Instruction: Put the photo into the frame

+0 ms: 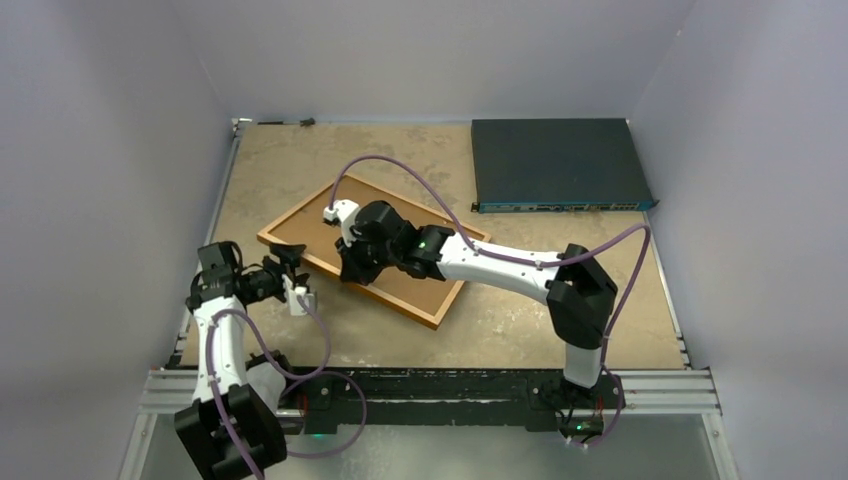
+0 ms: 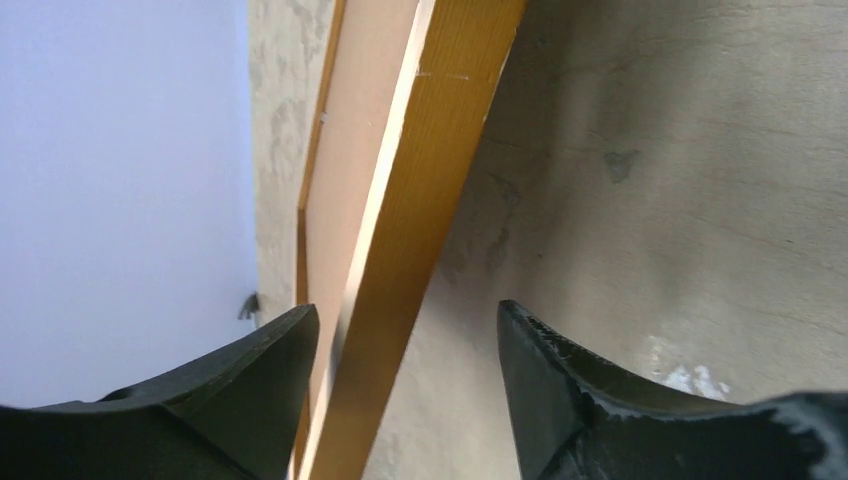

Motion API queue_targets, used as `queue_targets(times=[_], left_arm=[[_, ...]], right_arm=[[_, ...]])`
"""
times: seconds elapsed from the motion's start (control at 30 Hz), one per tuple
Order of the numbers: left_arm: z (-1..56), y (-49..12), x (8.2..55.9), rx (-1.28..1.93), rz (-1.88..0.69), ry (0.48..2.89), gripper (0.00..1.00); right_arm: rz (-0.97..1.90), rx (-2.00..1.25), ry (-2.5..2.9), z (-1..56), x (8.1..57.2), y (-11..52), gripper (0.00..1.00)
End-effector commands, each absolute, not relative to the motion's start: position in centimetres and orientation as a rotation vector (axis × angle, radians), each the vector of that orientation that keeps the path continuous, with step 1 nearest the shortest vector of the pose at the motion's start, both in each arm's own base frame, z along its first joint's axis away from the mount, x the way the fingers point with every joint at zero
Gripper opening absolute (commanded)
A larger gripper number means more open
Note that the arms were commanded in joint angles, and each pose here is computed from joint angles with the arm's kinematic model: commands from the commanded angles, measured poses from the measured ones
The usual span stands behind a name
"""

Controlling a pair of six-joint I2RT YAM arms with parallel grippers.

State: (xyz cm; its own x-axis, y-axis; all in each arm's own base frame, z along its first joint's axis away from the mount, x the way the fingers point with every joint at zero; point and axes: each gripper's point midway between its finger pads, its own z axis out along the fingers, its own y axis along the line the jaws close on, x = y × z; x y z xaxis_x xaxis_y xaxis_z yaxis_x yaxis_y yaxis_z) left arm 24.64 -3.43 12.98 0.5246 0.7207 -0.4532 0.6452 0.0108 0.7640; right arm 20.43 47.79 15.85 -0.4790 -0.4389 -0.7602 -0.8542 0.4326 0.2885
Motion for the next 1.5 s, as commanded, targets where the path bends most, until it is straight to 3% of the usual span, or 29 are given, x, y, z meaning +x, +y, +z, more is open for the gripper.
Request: queue_targets(times=[0.0,0.17,0.23,0.33,0.37,0.4,0.43,0.5,0.57,0.7,1.2,1.37,1.47], left_arm=[[17.0,-5.5,26.4,1.906,0.489,0.514,0.58],[16.8,-6.0,27.3,1.966,0.495,0.467,0.5],[16.7,-6.3,27.6,1.976,0.501,0.448,0.41],[17.1,-6.9,27.8,1.976,0.502,0.422,0.17],[17.5,-7.0,27.9,1.968,0.506,0.421,0.1],[17.9,-7.0,27.9,1.959,0.508,0.426,0.02],[18.3,-7.0,28.0,1.952,0.509,0.437,0.0],[19.4,-6.9,28.1,1.934,0.51,0.469,0.0],[20.9,-6.7,28.2,1.907,0.509,0.504,0.0],[22.7,-6.5,28.2,1.882,0.509,0.55,0.0],[26.5,-6.5,27.8,1.821,0.466,0.631,0.0],[27.3,-6.4,27.8,1.796,0.457,0.663,0.0],[27.4,-6.3,27.7,1.791,0.459,0.672,0.0]], right_arm=[[1.081,-1.064,1.872,24.8,19.5,49.1,0.0],[1.092,-1.081,1.878,25.0,19.1,49.1,0.0],[1.096,-1.084,1.875,25.3,19.1,49.0,0.0],[1.09,-1.087,1.868,26.1,19.1,48.9,0.0],[1.071,-1.089,1.868,26.4,19.3,48.7,0.05],[1.036,-1.082,1.869,26.7,19.7,48.5,0.23],[0.996,-1.068,1.861,27.1,20.2,48.0,0.45],[0.921,-1.056,1.826,28.0,21.1,47.1,0.66],[0.813,-1.05,1.764,28.9,22.3,46.0,0.75],[0.73,-1.175,1.669,29.6,22.0,45.1,0.82],[0.325,-1.497,1.637,24.1,21.2,44.5,0.84],[0.225,-1.482,1.663,22.4,22.5,44.8,0.76],[0.145,-1.397,1.659,22.6,24.0,44.8,0.59]])
